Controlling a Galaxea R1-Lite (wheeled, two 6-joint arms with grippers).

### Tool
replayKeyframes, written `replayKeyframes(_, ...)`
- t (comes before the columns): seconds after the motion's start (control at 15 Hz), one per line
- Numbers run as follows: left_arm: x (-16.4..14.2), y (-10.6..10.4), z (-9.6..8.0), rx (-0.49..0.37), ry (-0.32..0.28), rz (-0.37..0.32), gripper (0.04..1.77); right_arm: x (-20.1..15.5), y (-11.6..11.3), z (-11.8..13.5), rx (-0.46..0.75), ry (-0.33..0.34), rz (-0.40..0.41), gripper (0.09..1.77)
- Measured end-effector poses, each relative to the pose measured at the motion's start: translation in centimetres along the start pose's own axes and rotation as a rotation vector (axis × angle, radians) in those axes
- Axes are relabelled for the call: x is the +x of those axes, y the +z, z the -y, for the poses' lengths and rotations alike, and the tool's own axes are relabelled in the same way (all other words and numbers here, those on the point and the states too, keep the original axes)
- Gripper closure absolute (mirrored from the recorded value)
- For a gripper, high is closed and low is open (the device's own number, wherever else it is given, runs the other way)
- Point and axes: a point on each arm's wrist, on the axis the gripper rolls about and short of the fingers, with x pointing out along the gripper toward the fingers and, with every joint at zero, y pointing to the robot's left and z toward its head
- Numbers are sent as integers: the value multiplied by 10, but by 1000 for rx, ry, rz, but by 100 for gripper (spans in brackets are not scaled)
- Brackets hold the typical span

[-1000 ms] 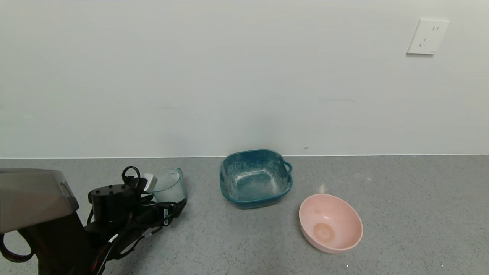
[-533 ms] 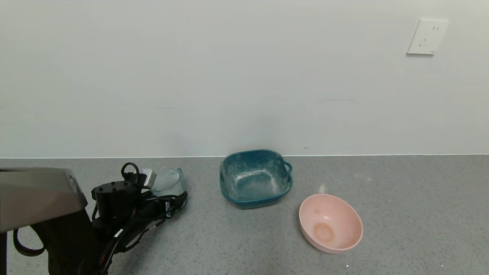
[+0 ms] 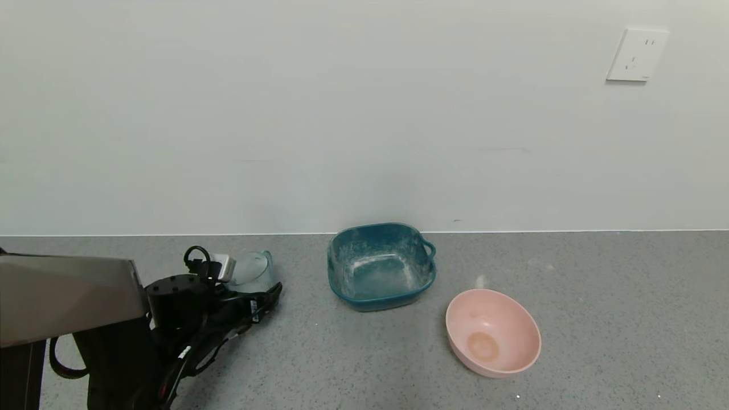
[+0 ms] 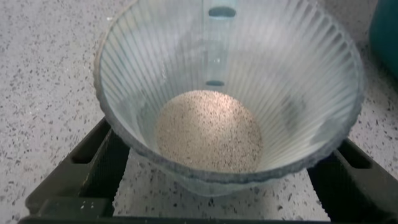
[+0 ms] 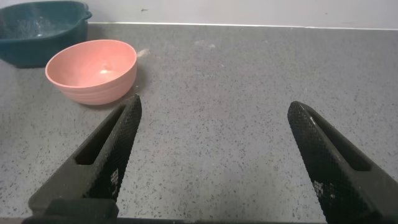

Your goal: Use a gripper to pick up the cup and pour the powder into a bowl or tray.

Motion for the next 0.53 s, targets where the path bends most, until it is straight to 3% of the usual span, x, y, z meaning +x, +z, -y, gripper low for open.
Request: replayKeyframes(0.53,6,-8,0,-1,1,-7,9,0,0,0,0,0,0,15)
